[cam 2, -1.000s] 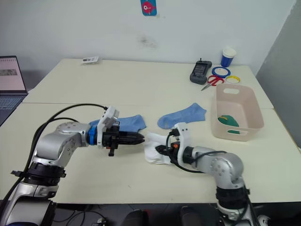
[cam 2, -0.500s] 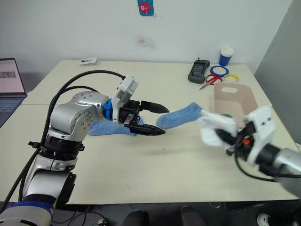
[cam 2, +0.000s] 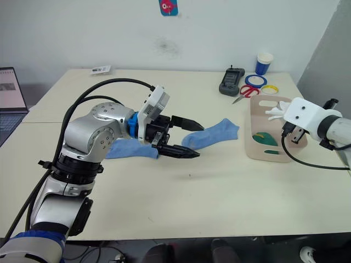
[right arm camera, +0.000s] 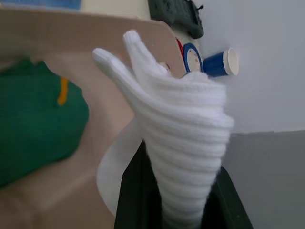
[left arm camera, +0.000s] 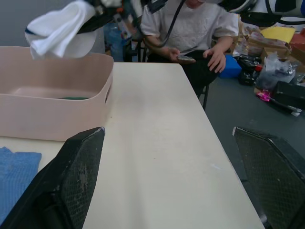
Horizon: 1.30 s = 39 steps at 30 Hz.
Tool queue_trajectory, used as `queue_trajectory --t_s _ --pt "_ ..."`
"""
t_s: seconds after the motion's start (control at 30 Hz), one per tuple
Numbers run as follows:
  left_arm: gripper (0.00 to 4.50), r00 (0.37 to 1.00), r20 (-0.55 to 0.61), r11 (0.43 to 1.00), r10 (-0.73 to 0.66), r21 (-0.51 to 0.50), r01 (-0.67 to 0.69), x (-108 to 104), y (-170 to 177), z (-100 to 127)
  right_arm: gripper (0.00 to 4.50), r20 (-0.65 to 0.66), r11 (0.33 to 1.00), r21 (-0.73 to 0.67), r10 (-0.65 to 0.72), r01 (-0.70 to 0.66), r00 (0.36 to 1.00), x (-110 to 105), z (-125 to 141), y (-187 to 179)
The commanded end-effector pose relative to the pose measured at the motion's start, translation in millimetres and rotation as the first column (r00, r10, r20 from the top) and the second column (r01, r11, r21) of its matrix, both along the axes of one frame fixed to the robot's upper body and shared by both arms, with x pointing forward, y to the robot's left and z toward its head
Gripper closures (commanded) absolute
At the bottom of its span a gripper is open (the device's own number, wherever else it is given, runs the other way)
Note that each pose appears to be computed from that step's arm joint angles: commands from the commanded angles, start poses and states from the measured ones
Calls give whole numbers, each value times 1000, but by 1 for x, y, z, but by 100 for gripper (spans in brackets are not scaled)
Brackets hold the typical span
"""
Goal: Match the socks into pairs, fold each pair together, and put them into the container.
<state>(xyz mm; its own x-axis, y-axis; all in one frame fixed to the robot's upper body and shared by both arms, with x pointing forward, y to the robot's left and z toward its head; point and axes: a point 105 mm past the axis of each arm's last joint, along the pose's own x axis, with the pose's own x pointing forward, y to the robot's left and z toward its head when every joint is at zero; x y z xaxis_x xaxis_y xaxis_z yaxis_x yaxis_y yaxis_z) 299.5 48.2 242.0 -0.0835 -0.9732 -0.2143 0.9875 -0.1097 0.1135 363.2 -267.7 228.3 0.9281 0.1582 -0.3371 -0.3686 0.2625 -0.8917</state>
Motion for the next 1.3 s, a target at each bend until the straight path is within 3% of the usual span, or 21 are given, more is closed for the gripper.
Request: queue_trajectory --t_s 0.03,0.27,0.5,0.63,0.83,1.0,1.17,1.3 --pt "1 999 34 1000 0 0 0 -4 -1 3 450 -50 990 -134 35 -42 998 16 -10 -5" --pt "1 999 34 1000 23 -6 -23 -7 1 -1 450 -210 985 -156 42 -76 977 36 -37 0" --pt "0 999 36 999 39 -7 -39 -6 4 -2 205 -294 990 -20 130 -142 947 28 -13 23" --pt "0 998 37 999 41 -3 -41 -5 4 -4 61 -375 983 27 180 -183 910 8 5 28" --pt "0 998 37 999 46 3 -46 -1 5 -5 61 -403 971 98 239 -218 883 -18 27 35" --pt "0 997 46 998 57 11 -58 4 9 -6 61 -300 975 131 213 -181 930 -19 48 34" --pt "0 997 49 998 60 19 -61 5 9 -10 61 -242 998 -19 61 -68 968 7 15 5" --pt "0 997 49 998 63 17 -64 5 10 -11 61 -283 999 37 35 -25 959 18 -19 2"
